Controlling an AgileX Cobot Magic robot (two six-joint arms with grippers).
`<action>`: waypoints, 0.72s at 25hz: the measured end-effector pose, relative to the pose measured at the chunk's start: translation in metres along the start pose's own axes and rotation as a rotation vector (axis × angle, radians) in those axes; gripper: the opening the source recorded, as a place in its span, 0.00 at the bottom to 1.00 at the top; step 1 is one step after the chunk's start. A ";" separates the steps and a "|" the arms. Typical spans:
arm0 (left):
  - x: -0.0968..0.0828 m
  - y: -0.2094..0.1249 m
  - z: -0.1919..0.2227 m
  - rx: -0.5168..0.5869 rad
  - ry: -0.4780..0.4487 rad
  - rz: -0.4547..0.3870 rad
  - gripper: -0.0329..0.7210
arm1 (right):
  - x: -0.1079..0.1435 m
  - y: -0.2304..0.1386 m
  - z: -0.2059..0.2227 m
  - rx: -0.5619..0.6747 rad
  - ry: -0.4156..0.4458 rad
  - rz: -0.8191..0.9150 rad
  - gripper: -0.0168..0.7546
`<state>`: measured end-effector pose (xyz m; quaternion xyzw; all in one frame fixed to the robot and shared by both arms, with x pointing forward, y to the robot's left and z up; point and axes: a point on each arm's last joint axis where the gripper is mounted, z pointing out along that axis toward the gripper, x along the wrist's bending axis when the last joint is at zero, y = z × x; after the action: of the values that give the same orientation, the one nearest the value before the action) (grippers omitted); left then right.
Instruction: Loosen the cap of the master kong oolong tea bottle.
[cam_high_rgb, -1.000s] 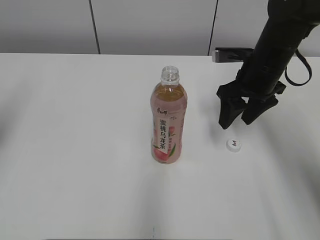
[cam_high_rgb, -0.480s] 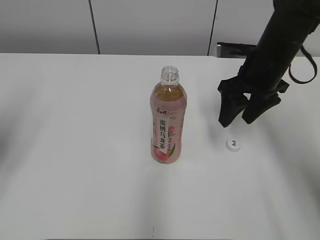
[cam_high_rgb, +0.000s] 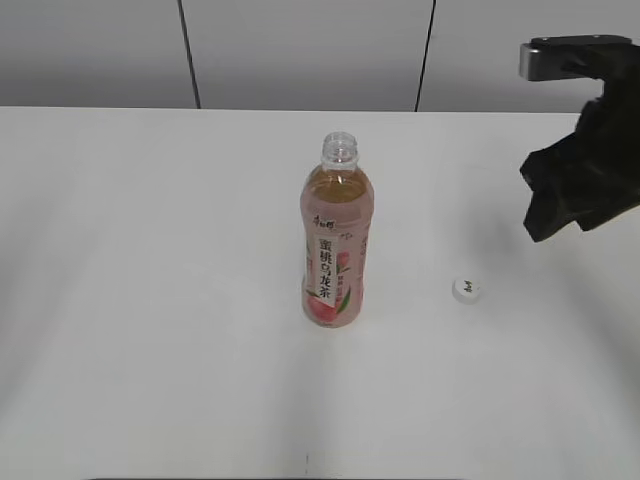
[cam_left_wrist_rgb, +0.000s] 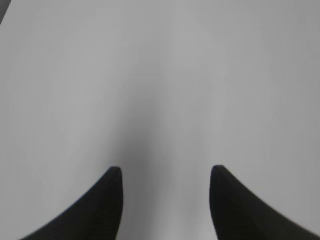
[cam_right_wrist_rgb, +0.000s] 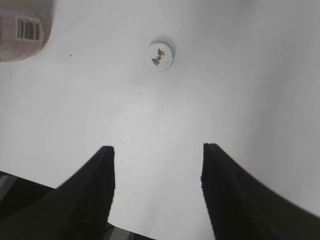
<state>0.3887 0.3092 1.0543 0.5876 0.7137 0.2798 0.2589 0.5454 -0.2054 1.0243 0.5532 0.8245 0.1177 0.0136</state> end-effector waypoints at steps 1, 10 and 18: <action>0.002 -0.004 -0.009 -0.002 0.002 0.001 0.51 | 0.001 -0.008 -0.005 -0.013 -0.007 -0.001 0.57; 0.005 -0.034 -0.055 -0.067 -0.076 0.004 0.51 | 0.010 -0.074 -0.040 -0.110 -0.064 -0.019 0.56; 0.008 -0.058 -0.082 -0.089 -0.118 0.109 0.51 | 0.022 -0.134 -0.082 -0.228 -0.079 -0.013 0.56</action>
<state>0.2896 0.3007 1.0710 0.6289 0.6510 0.2899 0.3110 0.4025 -0.2478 1.0786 0.5468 0.8083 0.1890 0.1096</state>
